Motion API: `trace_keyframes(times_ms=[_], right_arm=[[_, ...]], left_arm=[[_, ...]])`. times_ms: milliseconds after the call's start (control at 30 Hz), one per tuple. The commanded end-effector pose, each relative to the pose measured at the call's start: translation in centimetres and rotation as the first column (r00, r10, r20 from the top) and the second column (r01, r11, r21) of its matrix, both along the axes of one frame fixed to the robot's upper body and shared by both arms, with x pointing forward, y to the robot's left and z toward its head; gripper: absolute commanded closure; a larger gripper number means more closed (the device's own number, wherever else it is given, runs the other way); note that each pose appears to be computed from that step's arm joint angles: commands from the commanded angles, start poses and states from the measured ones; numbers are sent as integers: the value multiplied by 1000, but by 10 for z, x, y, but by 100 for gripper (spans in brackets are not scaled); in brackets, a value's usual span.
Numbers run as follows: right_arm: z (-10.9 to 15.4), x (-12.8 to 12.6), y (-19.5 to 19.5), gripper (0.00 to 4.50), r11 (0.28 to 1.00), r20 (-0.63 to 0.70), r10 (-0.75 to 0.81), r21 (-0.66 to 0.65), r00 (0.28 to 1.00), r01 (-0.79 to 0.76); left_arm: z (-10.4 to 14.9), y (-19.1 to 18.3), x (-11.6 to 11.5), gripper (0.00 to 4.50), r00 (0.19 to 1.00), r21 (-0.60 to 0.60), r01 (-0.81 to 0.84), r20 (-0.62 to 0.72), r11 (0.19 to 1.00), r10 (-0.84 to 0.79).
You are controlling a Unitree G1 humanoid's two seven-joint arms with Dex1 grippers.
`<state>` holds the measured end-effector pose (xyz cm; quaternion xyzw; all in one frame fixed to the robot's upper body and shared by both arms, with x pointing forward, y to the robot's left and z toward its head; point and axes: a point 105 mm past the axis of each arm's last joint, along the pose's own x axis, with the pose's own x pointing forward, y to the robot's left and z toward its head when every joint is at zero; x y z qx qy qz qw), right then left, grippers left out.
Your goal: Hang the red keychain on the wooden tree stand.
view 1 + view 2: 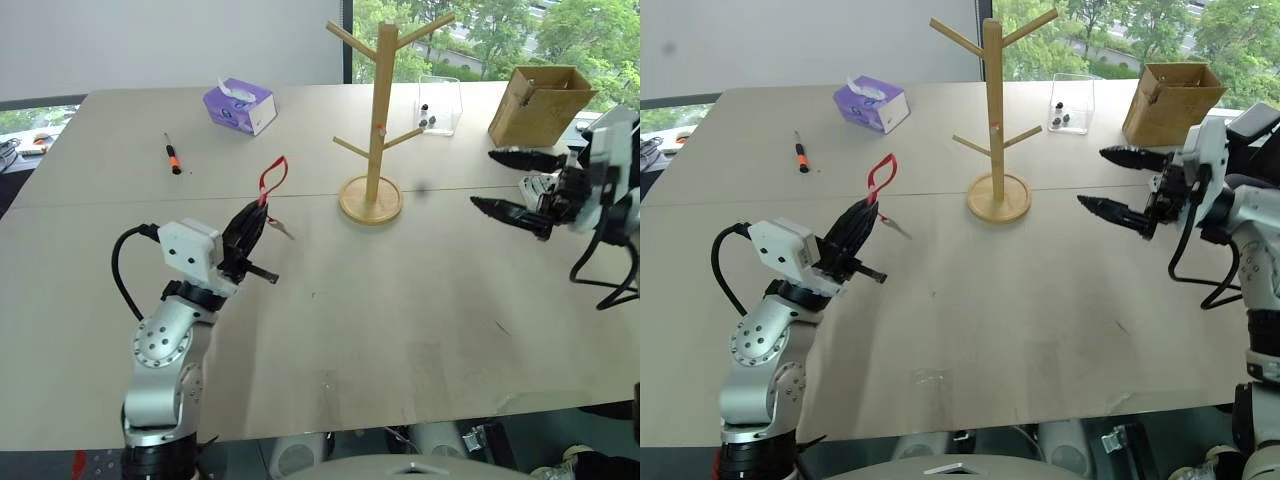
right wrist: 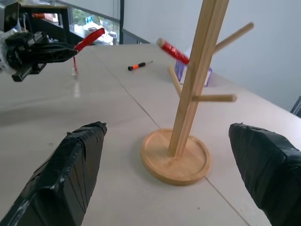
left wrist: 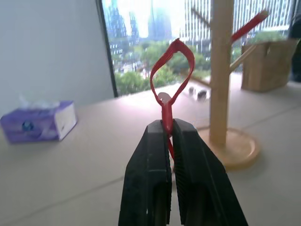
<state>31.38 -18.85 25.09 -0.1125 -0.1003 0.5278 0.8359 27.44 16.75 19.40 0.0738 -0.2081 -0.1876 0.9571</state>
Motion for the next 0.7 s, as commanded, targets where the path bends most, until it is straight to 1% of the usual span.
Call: trace_keyframes(times_ms=[33, 133, 267, 367, 700], right_arm=[[28, -3, -11, 0, 1000, 41, 7, 28, 999, -8], [36, -1, -13, 0, 999, 45, 11, 32, 999, -12], [37, 1, -13, 0, 1000, 54, 12, 9, 998, -12], [36, 1, -12, 0, 1000, 58, 12, 3, 998, -12], [37, -3, -12, 0, 1000, 69, 5, -3, 998, -4]], left_arm=[[15, -20, -8, 446, 996, -4, 14, 83, 1000, -14], [16, -33, -7, 446, 994, -21, 29, 103, 999, -27], [19, -60, 0, 446, 988, -54, 62, 142, 997, -54], [22, -72, 5, 446, 985, -71, 76, 163, 995, -63], [18, -94, 25, 446, 984, -67, 115, 146, 991, -104]])
